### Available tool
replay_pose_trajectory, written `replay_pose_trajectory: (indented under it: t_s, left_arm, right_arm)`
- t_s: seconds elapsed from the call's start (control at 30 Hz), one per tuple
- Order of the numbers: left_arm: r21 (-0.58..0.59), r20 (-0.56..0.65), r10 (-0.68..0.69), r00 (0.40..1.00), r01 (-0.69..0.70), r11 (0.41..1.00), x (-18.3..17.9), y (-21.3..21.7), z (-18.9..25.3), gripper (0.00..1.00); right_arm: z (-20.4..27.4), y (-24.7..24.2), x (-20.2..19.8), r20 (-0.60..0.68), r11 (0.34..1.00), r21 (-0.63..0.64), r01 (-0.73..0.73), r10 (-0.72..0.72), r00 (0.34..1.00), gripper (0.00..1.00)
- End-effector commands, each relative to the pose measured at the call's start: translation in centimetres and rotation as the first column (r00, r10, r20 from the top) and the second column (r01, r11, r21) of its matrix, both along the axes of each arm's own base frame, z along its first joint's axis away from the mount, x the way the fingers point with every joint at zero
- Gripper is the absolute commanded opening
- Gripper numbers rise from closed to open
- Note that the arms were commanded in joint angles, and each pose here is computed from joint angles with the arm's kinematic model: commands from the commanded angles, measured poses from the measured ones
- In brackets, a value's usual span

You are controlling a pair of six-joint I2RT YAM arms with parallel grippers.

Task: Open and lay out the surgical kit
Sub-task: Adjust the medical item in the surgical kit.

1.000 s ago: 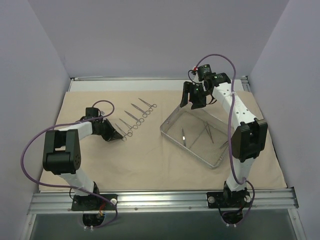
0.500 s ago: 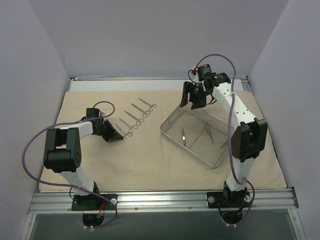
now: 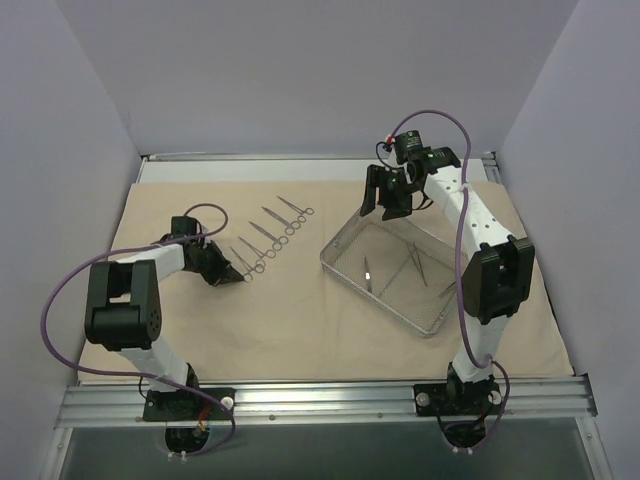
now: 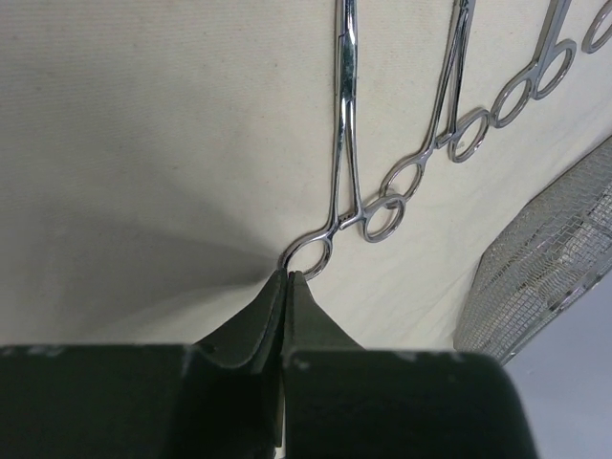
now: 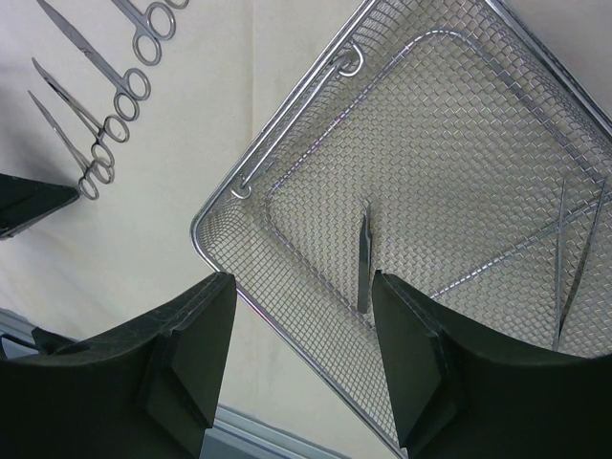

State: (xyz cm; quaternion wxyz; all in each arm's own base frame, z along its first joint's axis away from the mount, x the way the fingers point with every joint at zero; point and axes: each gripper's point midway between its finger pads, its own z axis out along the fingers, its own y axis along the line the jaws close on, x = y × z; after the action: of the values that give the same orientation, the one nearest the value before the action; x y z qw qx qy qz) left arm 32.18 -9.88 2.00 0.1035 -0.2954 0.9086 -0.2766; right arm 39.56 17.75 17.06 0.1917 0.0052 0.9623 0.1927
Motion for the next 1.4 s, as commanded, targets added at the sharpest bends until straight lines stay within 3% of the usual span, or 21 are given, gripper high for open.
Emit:
replay_pose_trajectory:
  t_s: [0.0, 0.27, 0.57, 1.37]
  left_arm:
    - [0.056, 0.054, -0.006, 0.999, 0.003, 0.998, 0.0, 0.8, 1.6, 0.02]
    - [0.081, 0.234, -0.082, 0.969, 0.065, 0.995, 4.6, -0.5, 5.7, 0.02]
    - [0.027, 0.168, -0.102, 0.980, 0.099, 0.995, 8.1, -1.8, 3.5, 0.02]
    - [0.085, 0.015, -0.124, 0.992, 0.122, 0.989, 4.7, -0.7, -0.5, 0.02]
  right_arm:
    - [1.1, -0.3, -0.4, 0.021, 1.000, 0.007, 0.002, -0.002, 1.000, 0.59]
    - [1.1, -0.3, -0.5, 0.020, 1.000, 0.009, 0.002, -0.002, 1.000, 0.59]
    - [1.6, -0.5, -0.4, 0.024, 1.000, -0.001, 0.005, -0.005, 1.000, 0.59]
    - [1.4, -0.4, 0.1, 0.021, 1.000, 0.007, 0.013, -0.013, 1.000, 0.59]
